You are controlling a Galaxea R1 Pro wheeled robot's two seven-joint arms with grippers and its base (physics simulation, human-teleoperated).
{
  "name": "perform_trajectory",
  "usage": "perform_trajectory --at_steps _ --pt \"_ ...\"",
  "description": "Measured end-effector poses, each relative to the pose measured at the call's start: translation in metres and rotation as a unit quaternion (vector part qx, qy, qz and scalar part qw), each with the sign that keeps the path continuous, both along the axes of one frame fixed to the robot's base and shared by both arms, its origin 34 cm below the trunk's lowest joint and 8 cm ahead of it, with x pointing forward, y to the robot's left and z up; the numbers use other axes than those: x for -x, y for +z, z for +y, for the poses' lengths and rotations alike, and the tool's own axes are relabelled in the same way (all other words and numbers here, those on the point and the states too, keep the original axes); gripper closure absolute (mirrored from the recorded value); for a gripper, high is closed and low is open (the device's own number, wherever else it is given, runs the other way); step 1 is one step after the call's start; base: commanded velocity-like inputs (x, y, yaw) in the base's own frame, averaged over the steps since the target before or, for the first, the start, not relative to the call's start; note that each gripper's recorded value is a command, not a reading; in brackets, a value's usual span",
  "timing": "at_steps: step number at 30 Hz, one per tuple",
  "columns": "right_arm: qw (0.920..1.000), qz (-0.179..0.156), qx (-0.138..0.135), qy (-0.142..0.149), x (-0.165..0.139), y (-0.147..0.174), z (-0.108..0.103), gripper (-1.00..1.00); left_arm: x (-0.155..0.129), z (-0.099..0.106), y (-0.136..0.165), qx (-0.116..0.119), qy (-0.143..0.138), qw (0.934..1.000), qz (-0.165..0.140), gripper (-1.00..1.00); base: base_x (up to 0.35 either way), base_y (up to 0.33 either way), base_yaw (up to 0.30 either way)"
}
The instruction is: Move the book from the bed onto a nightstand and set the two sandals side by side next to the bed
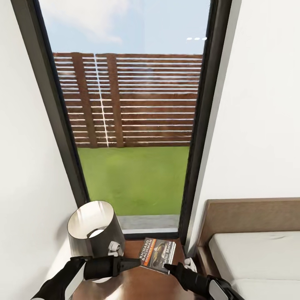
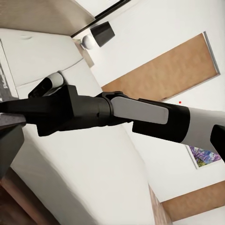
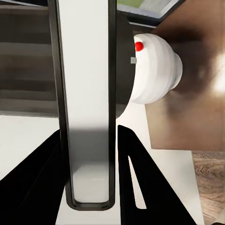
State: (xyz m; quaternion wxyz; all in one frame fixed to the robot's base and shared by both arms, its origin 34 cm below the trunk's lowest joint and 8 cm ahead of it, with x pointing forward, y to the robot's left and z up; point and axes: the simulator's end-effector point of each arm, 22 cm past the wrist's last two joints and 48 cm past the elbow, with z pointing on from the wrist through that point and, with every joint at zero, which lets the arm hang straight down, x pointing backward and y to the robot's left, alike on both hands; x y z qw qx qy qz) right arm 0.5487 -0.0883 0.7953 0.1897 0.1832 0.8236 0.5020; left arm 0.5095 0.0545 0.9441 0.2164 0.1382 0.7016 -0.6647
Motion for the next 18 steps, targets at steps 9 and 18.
perform_trajectory --at_steps 9,18 --pt "1.0000 0.000 0.000 0.000 -0.003 -0.009 0.000 1.00 -0.003 0.000 -0.009 0.000 0.000 1.0000 0.000 -1.00 0.000 0.000 0.000" --pt "1.0000 -0.001 0.001 0.001 -0.005 -0.018 0.000 1.00 -0.005 0.000 -0.018 0.000 0.000 1.0000 0.000 -1.00 0.000 0.000 0.000"
